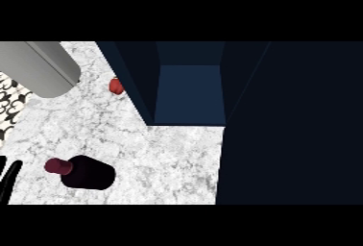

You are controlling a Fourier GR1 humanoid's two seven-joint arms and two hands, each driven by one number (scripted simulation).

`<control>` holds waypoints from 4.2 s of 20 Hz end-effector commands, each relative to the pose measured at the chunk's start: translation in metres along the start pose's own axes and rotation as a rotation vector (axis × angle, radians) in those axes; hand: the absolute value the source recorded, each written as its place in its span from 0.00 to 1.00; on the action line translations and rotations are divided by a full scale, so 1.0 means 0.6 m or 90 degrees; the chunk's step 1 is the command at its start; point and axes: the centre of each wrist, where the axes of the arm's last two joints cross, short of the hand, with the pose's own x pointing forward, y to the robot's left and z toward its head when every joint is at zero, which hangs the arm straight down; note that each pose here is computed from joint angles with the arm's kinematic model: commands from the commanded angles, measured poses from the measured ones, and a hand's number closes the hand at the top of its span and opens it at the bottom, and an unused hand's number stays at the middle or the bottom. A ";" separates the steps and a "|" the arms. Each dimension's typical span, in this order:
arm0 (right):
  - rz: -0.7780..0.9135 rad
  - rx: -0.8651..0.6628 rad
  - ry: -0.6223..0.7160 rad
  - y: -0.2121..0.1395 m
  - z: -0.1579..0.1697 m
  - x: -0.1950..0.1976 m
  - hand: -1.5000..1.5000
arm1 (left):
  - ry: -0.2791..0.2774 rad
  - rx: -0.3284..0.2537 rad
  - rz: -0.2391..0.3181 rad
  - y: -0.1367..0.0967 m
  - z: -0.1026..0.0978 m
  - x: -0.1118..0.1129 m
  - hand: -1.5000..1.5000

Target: Pick up the wine, place it into the cabinet and close the cabinet

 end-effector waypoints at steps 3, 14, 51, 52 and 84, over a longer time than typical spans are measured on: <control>-0.020 0.015 -0.015 0.010 -0.002 0.056 0.00 | -0.061 -0.026 0.025 -0.025 0.020 0.088 0.00; -0.022 0.004 -0.014 0.019 -0.008 0.094 0.00 | -0.041 0.009 0.023 -0.039 -0.001 0.086 0.00; -0.012 0.008 -0.023 0.021 -0.036 0.173 0.00 | 0.071 0.112 -0.045 0.068 -0.010 -0.143 0.00; -0.001 0.022 -0.007 0.016 -0.034 0.179 0.00 | 0.075 0.127 -0.032 0.055 -0.012 -0.155 0.00; -0.013 0.006 -0.014 0.022 -0.071 0.169 0.00 | 0.143 0.133 0.049 0.154 0.005 -0.411 0.00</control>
